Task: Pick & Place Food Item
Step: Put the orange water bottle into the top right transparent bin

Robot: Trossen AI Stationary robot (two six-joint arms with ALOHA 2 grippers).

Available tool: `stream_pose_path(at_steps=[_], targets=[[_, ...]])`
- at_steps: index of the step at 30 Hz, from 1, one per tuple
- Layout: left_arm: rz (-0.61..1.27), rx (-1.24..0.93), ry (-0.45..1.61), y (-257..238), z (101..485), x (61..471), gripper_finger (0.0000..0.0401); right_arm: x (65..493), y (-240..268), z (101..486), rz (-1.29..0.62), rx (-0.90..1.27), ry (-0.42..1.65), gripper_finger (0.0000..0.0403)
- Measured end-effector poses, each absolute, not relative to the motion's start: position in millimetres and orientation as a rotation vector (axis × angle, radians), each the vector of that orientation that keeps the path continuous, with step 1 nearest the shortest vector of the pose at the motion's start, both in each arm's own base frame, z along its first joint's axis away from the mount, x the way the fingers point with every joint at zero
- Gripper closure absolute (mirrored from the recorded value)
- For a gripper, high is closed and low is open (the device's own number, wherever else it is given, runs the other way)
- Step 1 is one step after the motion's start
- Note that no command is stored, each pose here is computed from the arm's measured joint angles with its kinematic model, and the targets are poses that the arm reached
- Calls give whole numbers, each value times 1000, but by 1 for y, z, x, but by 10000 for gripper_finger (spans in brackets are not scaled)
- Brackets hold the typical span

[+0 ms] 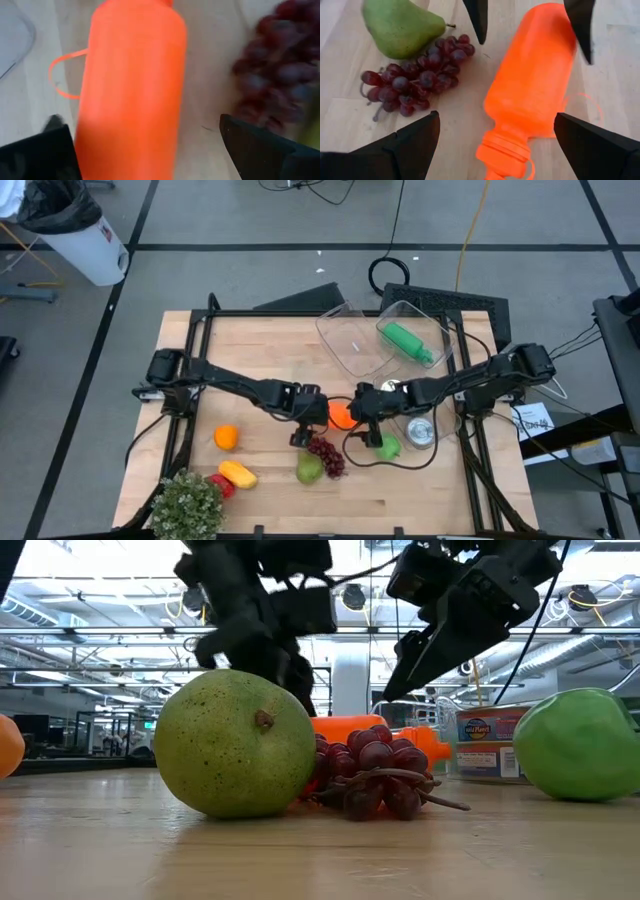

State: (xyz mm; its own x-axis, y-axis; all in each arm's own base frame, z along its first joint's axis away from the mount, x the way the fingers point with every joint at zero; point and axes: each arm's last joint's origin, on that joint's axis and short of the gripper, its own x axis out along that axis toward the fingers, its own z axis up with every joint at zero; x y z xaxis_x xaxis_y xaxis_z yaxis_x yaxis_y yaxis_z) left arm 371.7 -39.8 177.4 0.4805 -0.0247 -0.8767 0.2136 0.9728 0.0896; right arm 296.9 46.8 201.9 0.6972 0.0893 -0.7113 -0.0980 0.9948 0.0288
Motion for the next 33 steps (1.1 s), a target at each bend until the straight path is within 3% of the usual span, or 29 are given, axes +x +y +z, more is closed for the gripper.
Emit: stream_pose_path(at_steps=[7, 18, 25, 33], targets=[[-106, 166, 1117, -23, 158, 377, 112, 296, 46, 201, 112, -32, 801, 30], [-84, 142, 1090, -19, 158, 380, 142, 296, 46, 201, 120, -63, 799, 30], [-76, 129, 1094, -19, 158, 380, 142, 296, 39, 196, 25, -212, 837, 30], [-76, 128, 1097, -19, 158, 379, 144, 306, 16, 172, -37, -198, 917, 30]])
